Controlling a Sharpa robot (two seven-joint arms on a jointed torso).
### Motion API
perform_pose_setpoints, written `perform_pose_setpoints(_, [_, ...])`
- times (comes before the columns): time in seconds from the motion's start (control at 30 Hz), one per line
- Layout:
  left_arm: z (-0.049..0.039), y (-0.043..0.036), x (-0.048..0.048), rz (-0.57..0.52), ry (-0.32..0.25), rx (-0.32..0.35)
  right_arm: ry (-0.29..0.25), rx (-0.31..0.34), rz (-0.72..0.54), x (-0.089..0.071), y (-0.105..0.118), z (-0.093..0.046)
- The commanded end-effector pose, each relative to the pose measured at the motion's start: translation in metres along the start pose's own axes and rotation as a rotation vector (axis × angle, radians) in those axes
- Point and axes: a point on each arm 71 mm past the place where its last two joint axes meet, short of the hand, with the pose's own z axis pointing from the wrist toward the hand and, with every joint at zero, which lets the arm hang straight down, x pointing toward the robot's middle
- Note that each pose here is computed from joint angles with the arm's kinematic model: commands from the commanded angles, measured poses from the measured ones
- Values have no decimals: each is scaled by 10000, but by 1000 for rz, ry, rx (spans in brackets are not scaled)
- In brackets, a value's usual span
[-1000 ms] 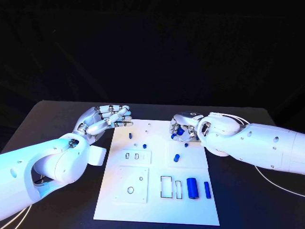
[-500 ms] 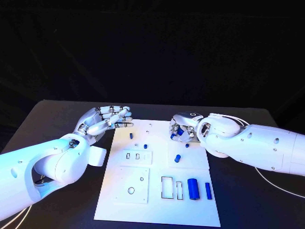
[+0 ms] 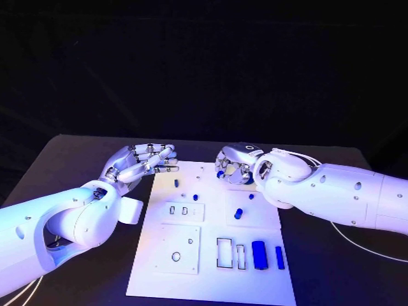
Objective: Assemble the parts on the task board
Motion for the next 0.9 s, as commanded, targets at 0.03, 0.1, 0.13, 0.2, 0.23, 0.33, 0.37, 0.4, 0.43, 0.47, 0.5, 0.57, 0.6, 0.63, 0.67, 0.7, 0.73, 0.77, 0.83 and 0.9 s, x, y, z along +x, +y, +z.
perform_pose_setpoints(0.03, [12, -11, 22, -12, 19, 7, -60, 2, -12, -49, 35, 75])
perform_pose_setpoints(0.1, [15, -11, 21, -12, 19, 7, -72, 4, -13, -60, 60, 120])
perform_pose_setpoints(0.13, [16, -12, 21, -12, 19, 7, -80, 6, -14, -66, 72, 146])
perform_pose_setpoints(0.2, [19, -14, 24, -12, 19, 8, -93, 11, -15, -74, 92, 194])
perform_pose_setpoints(0.23, [22, -15, 27, -13, 20, 8, -98, 13, -16, -77, 104, 219])
perform_pose_setpoints(0.33, [27, -20, 39, -14, 23, 9, -104, 15, -17, -76, 134, 272])
perform_pose_setpoints(0.37, [29, -22, 44, -15, 25, 10, -106, 16, -18, -74, 147, 294])
perform_pose_setpoints(0.4, [30, -23, 48, -15, 26, 11, -105, 16, -18, -70, 156, 309])
perform_pose_setpoints(0.43, [31, -25, 52, -16, 27, 12, -105, 16, -18, -64, 165, 325])
perform_pose_setpoints(0.47, [32, -26, 55, -16, 28, 12, -104, 16, -18, -59, 173, 338])
perform_pose_setpoints(0.5, [33, -27, 57, -16, 29, 13, -102, 17, -19, -54, 179, 350])
perform_pose_setpoints(0.57, [34, -29, 56, -16, 29, 13, -98, 18, -21, -43, 191, 377])
perform_pose_setpoints(0.6, [35, -30, 56, -17, 29, 13, -97, 19, -21, -39, 194, 384])
perform_pose_setpoints(0.63, [36, -31, 57, -17, 29, 13, -96, 20, -21, -33, 196, 391])
perform_pose_setpoints(0.67, [37, -32, 57, -17, 29, 14, -95, 21, -22, -29, 197, 397])
perform_pose_setpoints(0.7, [38, -34, 58, -17, 29, 14, -94, 21, -22, -26, 198, 402])
perform_pose_setpoints(0.73, [39, -35, 58, -17, 30, 14, -94, 22, -23, -23, 199, 409])
perform_pose_setpoints(0.77, [40, -36, 58, -17, 30, 14, -92, 22, -23, -20, 202, 415])
perform_pose_setpoints(0.83, [42, -37, 60, -17, 30, 15, -89, 21, -23, -12, 209, 424])
perform_pose_setpoints(0.9, [45, -39, 61, -17, 31, 15, -83, 19, -22, -2, 220, 430])
